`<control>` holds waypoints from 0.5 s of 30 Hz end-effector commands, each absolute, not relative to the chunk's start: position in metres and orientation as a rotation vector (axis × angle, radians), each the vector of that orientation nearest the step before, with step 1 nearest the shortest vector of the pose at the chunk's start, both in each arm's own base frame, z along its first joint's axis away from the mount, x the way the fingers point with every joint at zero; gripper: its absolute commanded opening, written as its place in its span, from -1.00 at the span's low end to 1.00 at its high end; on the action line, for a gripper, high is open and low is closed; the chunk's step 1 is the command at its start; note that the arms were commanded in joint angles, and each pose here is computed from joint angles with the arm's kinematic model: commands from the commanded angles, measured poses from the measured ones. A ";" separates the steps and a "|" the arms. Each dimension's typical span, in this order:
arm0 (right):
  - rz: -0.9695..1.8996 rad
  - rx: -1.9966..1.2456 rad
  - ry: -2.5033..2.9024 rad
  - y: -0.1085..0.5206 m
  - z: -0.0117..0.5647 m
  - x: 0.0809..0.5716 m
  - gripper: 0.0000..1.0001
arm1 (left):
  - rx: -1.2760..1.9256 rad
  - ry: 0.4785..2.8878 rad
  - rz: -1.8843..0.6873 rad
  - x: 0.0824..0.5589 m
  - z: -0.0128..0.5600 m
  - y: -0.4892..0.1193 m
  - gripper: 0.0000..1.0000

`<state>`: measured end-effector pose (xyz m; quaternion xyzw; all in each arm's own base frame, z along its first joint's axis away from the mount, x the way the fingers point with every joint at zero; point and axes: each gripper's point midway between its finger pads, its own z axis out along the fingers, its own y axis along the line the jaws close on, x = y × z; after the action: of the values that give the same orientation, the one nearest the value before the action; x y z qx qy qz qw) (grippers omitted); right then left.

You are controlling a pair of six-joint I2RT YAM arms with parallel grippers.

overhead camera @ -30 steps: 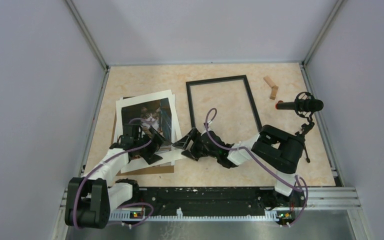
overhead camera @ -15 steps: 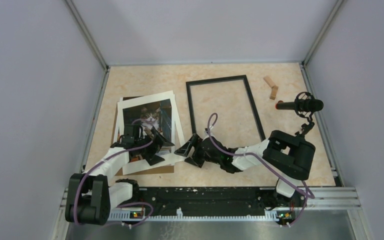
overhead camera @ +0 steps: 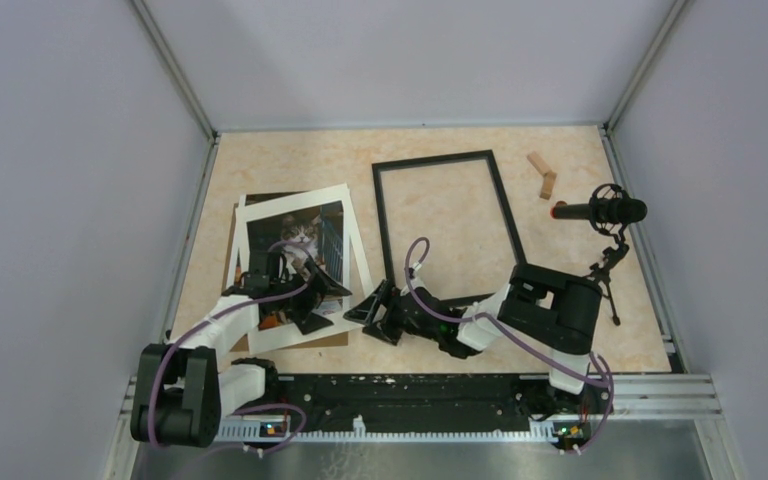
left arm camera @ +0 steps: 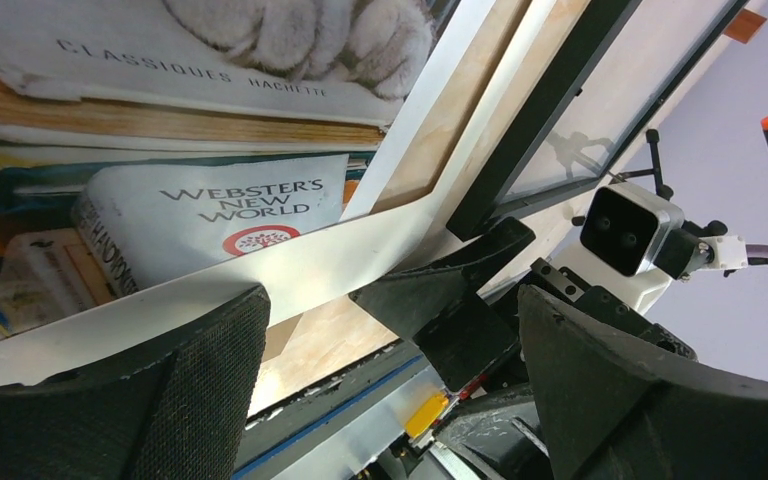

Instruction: Put the photo into the frame

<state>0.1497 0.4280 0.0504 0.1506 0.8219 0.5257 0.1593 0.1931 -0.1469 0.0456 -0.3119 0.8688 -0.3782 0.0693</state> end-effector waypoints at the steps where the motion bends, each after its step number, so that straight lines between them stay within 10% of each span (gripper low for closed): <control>1: 1.499 0.430 2.323 0.424 0.042 0.150 0.58 | -1.028 2.737 -0.998 0.162 0.014 -0.136 0.98; 15: 1.542 0.502 2.212 0.421 0.062 0.185 0.58 | -0.939 2.746 -1.103 0.171 0.025 -0.145 0.97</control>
<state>0.1635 0.4249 0.0552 0.1615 0.8076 0.5403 0.1723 0.1863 -0.1522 0.0457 -0.3054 0.8664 -0.3925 0.0441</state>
